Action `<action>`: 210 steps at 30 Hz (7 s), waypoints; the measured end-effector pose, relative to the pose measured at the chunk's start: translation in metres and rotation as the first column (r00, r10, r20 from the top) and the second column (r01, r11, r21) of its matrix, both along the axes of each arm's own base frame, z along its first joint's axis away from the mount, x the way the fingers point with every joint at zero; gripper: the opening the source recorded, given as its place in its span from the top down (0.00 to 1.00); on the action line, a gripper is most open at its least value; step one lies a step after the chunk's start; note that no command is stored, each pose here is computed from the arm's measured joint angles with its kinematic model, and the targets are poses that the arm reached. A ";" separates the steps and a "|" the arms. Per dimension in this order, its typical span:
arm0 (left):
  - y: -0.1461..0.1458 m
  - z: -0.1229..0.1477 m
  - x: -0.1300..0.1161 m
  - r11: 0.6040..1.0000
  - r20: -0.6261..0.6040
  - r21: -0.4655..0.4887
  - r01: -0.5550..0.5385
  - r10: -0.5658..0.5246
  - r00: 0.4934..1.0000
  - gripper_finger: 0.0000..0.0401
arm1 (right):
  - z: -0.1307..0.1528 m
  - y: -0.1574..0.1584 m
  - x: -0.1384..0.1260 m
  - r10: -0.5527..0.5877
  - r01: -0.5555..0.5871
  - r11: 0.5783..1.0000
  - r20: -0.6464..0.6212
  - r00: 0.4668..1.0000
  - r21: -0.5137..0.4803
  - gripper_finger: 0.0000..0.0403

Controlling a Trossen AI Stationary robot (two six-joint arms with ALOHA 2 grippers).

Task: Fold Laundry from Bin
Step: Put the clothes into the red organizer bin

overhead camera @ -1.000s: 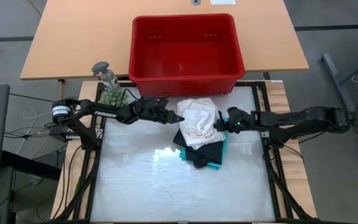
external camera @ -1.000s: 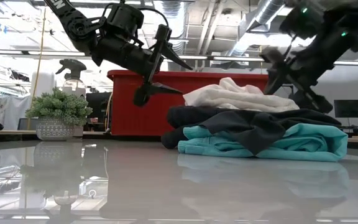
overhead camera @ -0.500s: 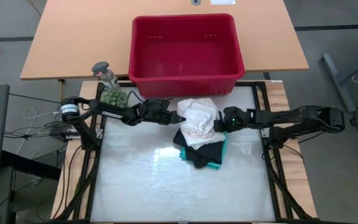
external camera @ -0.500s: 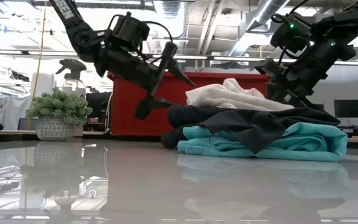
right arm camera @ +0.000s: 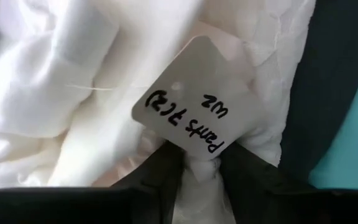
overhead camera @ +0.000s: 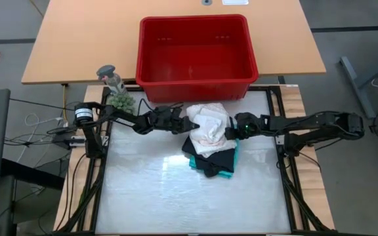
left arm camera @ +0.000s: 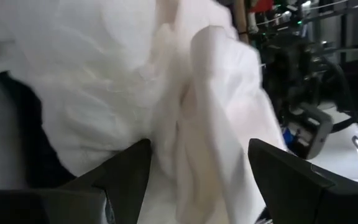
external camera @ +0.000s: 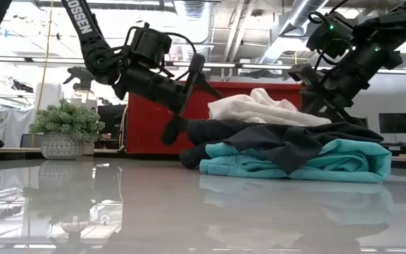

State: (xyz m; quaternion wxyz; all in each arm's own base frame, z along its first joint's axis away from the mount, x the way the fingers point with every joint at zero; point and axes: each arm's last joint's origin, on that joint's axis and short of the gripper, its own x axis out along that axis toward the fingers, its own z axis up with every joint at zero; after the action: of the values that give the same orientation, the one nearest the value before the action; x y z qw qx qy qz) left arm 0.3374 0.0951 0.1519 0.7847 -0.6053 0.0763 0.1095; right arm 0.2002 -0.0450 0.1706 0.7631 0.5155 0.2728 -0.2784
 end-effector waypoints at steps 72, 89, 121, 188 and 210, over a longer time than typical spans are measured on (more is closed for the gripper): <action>0.007 0.009 0.000 0.998 0.088 0.059 -0.002 -0.003 0.996 0.35 | 0.074 0.112 -0.006 0.388 -0.340 0.906 -0.178 0.904 0.252 0.37; 0.005 0.000 -0.002 0.999 0.002 0.023 0.042 -0.042 0.999 0.35 | 0.019 0.152 -0.010 0.167 -0.090 0.983 -0.570 0.804 0.162 0.58; 0.009 -0.008 -0.006 0.998 -0.085 0.021 0.066 -0.064 0.994 0.35 | 0.008 0.000 0.014 0.272 -0.417 0.909 -0.732 0.624 -0.019 0.63; 0.017 0.105 -0.067 0.919 0.115 0.074 0.387 -0.393 0.912 0.35 | 0.113 0.042 -0.093 0.266 -0.293 0.869 -0.123 0.956 -0.398 0.30; -0.010 0.140 -0.080 0.942 0.162 0.263 0.207 -0.255 0.953 0.30 | 0.114 0.042 -0.097 0.271 -0.294 0.862 -0.115 0.956 -0.412 0.29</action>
State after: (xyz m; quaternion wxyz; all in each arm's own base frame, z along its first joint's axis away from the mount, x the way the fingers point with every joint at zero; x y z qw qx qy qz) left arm 0.2575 0.0855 0.2919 0.8640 -0.4991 0.0564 -0.0345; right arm 0.1034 -0.0030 0.2846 0.8820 0.2836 0.2982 -0.2297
